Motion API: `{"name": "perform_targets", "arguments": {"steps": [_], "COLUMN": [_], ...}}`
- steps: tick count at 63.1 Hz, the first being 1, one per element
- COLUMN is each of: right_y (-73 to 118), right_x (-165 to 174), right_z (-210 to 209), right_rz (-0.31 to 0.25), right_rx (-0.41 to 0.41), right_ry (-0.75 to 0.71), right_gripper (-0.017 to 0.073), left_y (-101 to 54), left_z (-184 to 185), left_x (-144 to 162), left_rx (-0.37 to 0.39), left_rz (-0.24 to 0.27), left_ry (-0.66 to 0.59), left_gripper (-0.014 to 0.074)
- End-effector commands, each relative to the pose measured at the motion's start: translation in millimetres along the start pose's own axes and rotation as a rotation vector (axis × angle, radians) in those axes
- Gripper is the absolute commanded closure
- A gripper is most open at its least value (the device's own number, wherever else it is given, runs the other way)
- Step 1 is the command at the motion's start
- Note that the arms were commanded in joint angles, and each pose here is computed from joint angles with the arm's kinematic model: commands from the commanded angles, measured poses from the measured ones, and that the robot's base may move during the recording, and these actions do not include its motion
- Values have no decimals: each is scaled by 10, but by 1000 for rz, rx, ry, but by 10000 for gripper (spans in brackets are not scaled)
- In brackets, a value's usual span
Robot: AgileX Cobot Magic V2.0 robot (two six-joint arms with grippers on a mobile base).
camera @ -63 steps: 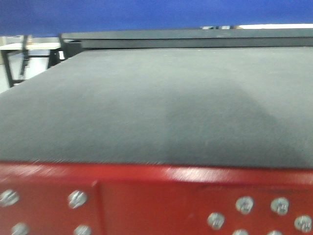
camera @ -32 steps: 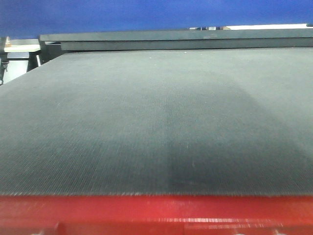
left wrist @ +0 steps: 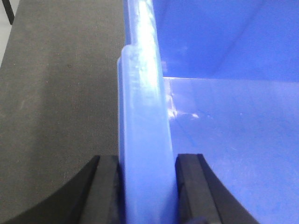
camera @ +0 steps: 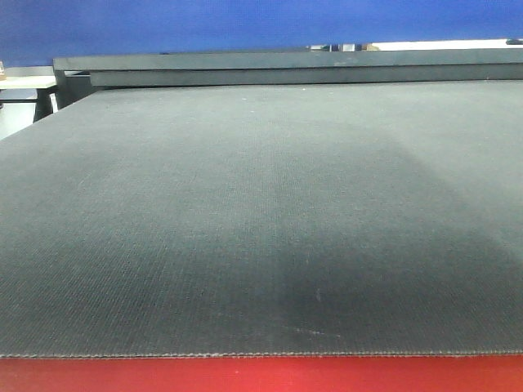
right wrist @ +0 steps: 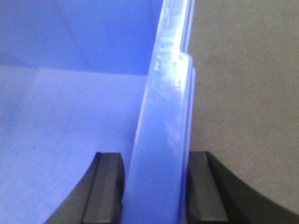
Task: Move blue bin to conveyor side
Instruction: 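Carry the blue bin with both grippers over the grey conveyor belt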
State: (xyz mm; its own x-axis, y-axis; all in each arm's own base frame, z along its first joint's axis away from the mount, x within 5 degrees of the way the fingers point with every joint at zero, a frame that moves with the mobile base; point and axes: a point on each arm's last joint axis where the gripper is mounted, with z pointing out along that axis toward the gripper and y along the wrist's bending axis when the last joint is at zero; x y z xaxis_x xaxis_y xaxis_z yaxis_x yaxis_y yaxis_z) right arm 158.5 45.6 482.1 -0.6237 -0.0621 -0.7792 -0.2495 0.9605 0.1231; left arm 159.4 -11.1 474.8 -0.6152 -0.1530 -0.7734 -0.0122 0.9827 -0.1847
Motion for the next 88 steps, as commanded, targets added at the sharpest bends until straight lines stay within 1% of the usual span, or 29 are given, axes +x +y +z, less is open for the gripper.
{"name": "perform_targets", "arguments": {"steps": [1,35,37,46,53,59,69,73,77,84,88], "right_y": [-35,-35,-35,-35,-35,-35,-34,-34,-34,-27,-22], "right_x": [-98,-98,-98,-102,-104,-104,-105,-105,-105,-105,-105], "right_z": [-132,-132,-132,-132,-133,-133,-133,-133,-133,-132,-132], "right_rz": [-39,-39,-39,-39,-39,-39,-39,-39,-39,-36,-33], "right_rx": [49,49,49,49,49,49,49,49,49,41,34], "right_ry": [-137,-137,-137,-141,-143,-143,-145,-145,-145,-145,-144], "right_gripper": [648,648,648,648,648,648,648,648,648,648,648], "left_y": [11,9,5,-23,-42,-56,-64,-72,-77,-77,-74], "left_z": [-118,-119,-123,-200,-267,-320,-357,-398,-421,-421,-403], "left_x": [-85,-95,-123,-367,-484,-553,-595,-635,-656,-656,-640], "left_rx": [-20,-18,-14,10,27,41,49,58,63,63,59], "left_rz": [31,31,32,45,51,53,54,56,57,57,56], "left_ry": [-121,-133,-163,-446,-594,-691,-753,-815,-849,-850,-823], "left_gripper": [610,610,610,610,610,610,610,610,610,610,610]}}
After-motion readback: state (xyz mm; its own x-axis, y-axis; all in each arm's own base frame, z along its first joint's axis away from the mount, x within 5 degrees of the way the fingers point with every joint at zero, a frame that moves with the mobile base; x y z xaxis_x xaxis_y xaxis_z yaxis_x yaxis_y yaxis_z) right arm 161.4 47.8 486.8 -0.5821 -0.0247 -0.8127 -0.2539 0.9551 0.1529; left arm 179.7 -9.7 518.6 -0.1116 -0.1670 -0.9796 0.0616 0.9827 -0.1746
